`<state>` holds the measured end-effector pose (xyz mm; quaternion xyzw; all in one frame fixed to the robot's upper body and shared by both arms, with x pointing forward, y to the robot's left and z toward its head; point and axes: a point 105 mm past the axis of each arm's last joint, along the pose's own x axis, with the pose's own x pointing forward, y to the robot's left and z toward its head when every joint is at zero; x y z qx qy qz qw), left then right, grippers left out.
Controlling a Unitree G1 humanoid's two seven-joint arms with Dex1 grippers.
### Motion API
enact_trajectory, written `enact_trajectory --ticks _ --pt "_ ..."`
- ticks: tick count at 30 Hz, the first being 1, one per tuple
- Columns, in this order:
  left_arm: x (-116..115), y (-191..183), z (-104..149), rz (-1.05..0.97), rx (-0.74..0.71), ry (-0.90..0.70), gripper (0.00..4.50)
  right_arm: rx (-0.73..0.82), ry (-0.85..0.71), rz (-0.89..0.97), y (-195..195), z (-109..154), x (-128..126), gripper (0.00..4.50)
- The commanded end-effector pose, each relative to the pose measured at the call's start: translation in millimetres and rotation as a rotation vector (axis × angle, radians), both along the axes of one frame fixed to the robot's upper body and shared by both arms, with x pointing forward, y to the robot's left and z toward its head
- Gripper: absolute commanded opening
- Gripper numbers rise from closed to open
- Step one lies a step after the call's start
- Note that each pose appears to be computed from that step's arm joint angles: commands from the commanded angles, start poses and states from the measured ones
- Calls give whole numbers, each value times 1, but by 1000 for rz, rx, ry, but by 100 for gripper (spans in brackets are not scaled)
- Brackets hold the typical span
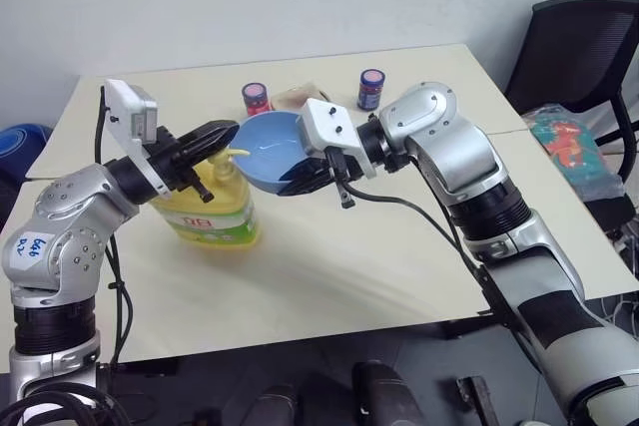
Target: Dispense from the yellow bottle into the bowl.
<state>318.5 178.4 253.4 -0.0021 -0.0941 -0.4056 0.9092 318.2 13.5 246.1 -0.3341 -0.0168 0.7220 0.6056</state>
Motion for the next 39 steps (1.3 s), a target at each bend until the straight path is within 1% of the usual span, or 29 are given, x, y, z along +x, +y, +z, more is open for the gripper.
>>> enact_trajectory --ticks 1,3,5,8,9,11,12,14,17,18,20,23,27,29,30,31,32,33,36,39 --pt "-7 1 16 -41 -45 -38 5 96 -58 -25 -11 12 8 0" --pt "-16 9 40 -40 -76 -125 5 116 -66 -70 -29 9 17 0" --pt "-22 15 51 -31 -88 -177 5 123 -68 -93 -41 5 21 0" --pt "-40 29 62 -16 -48 -244 5 115 -26 -201 -77 -17 32 0" --pt "-44 31 64 -19 -39 -251 5 111 -20 -220 -83 -22 34 0" --pt "-60 38 65 -17 -30 -260 5 87 7 -301 -105 -41 41 0" --pt "-69 42 61 -5 -12 -249 5 65 13 -347 -118 -54 46 0" --pt "-84 52 35 36 78 -175 5 27 -2 -416 -141 -76 50 0" --pt "-96 58 13 83 173 -115 5 -1 -9 -445 -157 -93 50 0" --pt "-105 59 5 103 180 -95 5 -8 -11 -463 -163 -103 49 0" --pt "-116 61 -3 131 166 -72 5 3 -5 -507 -171 -116 50 0" --pt "-123 65 -16 182 129 -45 5 7 -35 -575 -180 -129 58 0" --pt "-126 64 -42 174 148 29 5 53 -4 -609 -183 -141 60 0" --pt "-125 63 -48 171 166 36 5 71 15 -614 -184 -144 60 0" --pt "-124 63 -49 170 171 34 1 95 27 -615 -184 -143 60 31" --pt "-122 62 -49 173 165 27 20 126 16 -615 -183 -139 61 66" --pt "-121 62 -48 183 148 23 40 142 21 -607 -184 -137 60 85" --pt "-120 61 -50 183 136 32 62 181 16 -601 -184 -131 59 123" --pt "-123 59 -61 182 146 66 150 315 22 -575 -186 -112 54 222" --pt "-126 63 -75 200 184 96 247 454 20 -530 -192 -93 36 332"
